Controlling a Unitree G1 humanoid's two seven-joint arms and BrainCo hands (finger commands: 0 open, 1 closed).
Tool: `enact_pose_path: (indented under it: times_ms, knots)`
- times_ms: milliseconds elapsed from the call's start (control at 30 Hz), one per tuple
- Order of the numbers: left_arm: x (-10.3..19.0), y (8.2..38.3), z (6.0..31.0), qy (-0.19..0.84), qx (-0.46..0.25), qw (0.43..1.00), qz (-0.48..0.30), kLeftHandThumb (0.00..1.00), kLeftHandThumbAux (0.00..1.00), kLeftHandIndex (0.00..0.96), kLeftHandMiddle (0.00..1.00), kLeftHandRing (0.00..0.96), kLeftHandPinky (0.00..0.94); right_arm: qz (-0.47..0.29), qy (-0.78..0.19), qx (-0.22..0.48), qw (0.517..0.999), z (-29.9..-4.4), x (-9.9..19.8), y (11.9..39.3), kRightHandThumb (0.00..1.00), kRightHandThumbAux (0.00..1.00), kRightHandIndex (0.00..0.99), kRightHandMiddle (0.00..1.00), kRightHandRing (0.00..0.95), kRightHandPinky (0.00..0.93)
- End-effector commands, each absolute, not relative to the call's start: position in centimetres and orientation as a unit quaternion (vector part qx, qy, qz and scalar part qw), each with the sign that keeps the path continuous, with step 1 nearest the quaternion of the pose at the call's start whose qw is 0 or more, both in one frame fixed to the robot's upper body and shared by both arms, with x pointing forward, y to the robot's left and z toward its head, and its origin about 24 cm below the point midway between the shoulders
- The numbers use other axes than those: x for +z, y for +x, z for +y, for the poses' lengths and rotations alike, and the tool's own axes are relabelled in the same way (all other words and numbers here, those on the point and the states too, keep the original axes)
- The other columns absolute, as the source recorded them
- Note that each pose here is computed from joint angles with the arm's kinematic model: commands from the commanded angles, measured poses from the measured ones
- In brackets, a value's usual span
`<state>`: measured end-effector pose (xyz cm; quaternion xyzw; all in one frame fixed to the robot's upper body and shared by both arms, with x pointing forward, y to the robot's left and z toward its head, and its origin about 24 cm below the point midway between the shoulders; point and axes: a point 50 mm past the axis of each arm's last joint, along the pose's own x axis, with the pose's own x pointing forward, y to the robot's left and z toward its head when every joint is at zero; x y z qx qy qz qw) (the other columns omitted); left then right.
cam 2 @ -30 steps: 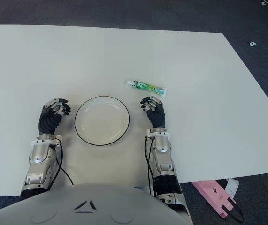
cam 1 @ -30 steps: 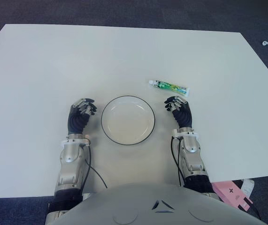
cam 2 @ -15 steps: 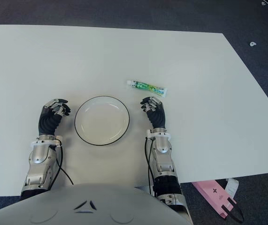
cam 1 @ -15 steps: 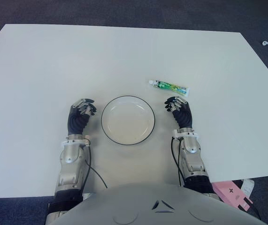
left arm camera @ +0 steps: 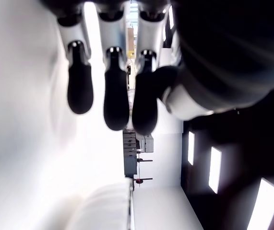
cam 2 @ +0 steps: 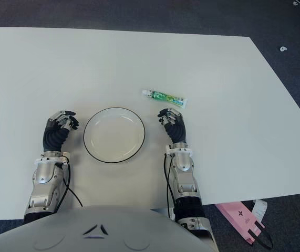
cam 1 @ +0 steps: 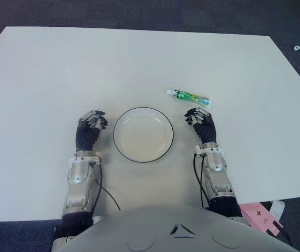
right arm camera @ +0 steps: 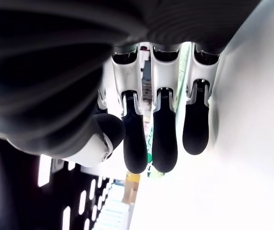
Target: Put the toothpaste on the table into the plate.
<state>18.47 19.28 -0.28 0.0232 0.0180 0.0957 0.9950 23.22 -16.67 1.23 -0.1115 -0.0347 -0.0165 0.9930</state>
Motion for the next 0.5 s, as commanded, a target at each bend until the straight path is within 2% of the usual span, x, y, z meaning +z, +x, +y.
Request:
enact_pose_path:
  times_ms: [33,133,300,500]
  knots:
    - [-2.2,17.3,19.3,0.012,0.107,0.992,0.07,0.71,0.715,0.436,0.596,0.579,0.575,-0.054,-0.145,-0.011,0.988,-17.4,1.7,23.5,0.7,0.733,0.429,0.514,0.518,0.49]
    - [-2.2,17.3,19.3,0.011,0.108,0.992,0.069,0.71,0.715,0.436,0.596,0.579,0.574,-0.067,-0.167,-0.002,0.984,-17.8,2.1,23.7,0.698,0.733,0.429,0.52,0.518,0.484]
    - [-2.3,17.4,19.3,0.013,0.109,0.992,0.069,0.71,0.715,0.436,0.599,0.579,0.571,-0.102,-0.223,0.008,0.969,-18.4,4.7,24.0,0.698,0.732,0.425,0.498,0.487,0.449]
    - [-2.4,17.4,19.3,0.014,0.109,0.991,0.07,0.708,0.716,0.435,0.602,0.578,0.563,-0.143,-0.269,0.006,0.952,-18.8,5.9,24.9,0.702,0.728,0.422,0.466,0.473,0.476]
